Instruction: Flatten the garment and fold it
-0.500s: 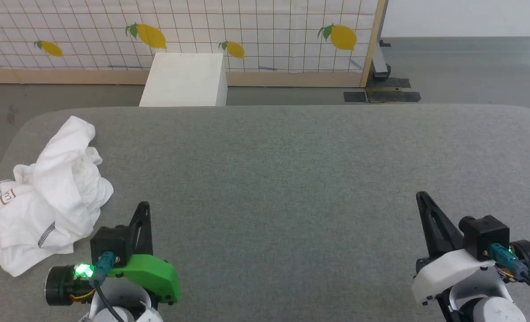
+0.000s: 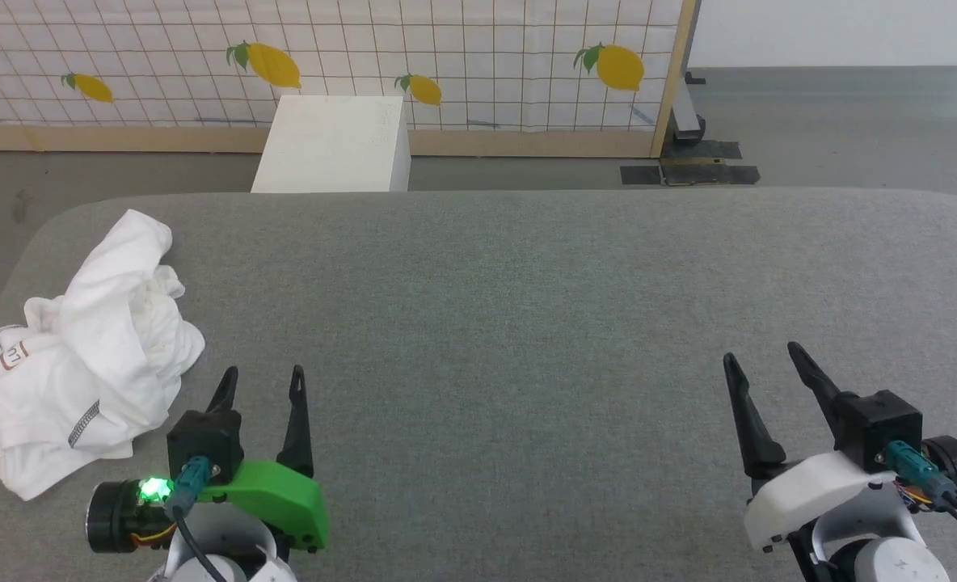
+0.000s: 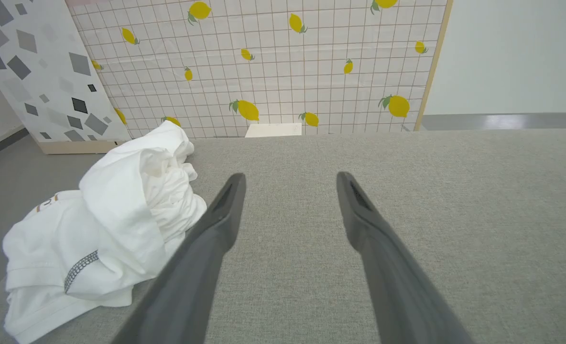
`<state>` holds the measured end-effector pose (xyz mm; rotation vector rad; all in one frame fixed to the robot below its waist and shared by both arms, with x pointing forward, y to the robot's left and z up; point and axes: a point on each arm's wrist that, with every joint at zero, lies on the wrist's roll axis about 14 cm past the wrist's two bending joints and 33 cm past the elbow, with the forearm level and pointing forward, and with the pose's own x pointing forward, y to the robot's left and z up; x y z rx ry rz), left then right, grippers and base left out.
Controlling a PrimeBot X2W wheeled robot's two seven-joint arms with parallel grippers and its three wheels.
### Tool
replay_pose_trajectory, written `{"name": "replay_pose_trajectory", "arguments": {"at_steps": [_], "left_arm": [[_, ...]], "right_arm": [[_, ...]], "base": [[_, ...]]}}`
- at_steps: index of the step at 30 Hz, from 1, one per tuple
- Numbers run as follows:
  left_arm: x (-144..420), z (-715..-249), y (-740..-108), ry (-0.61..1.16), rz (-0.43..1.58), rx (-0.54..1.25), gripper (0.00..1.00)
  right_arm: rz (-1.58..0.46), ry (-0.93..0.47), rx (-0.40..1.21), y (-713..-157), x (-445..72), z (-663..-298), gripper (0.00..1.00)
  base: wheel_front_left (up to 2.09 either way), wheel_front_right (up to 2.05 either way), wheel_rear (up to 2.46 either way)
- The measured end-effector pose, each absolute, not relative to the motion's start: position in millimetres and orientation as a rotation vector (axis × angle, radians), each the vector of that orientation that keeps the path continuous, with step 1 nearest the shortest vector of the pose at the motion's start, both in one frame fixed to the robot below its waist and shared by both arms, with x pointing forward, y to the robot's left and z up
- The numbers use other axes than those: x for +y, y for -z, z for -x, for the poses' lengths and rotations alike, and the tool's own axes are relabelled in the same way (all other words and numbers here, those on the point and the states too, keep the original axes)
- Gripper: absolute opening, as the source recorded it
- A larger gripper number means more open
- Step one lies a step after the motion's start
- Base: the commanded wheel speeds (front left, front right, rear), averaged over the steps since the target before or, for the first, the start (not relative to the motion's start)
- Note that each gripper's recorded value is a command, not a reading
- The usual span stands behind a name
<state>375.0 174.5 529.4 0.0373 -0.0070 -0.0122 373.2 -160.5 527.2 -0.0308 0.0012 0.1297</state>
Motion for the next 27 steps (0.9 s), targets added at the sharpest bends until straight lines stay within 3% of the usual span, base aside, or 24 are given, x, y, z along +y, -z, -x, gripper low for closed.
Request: {"name": "replay_pose_trajectory", "arguments": {"at_steps": [27], "left_arm": [[196.2,-362.0,-525.5,-0.059,-0.011,-0.027,1.0]], "right_arm": [[-0.051,-0.186,-0.008,-519.7,-141.1,-380.0,1.0]], "base": [[0.0,0.0,0.0]]}}
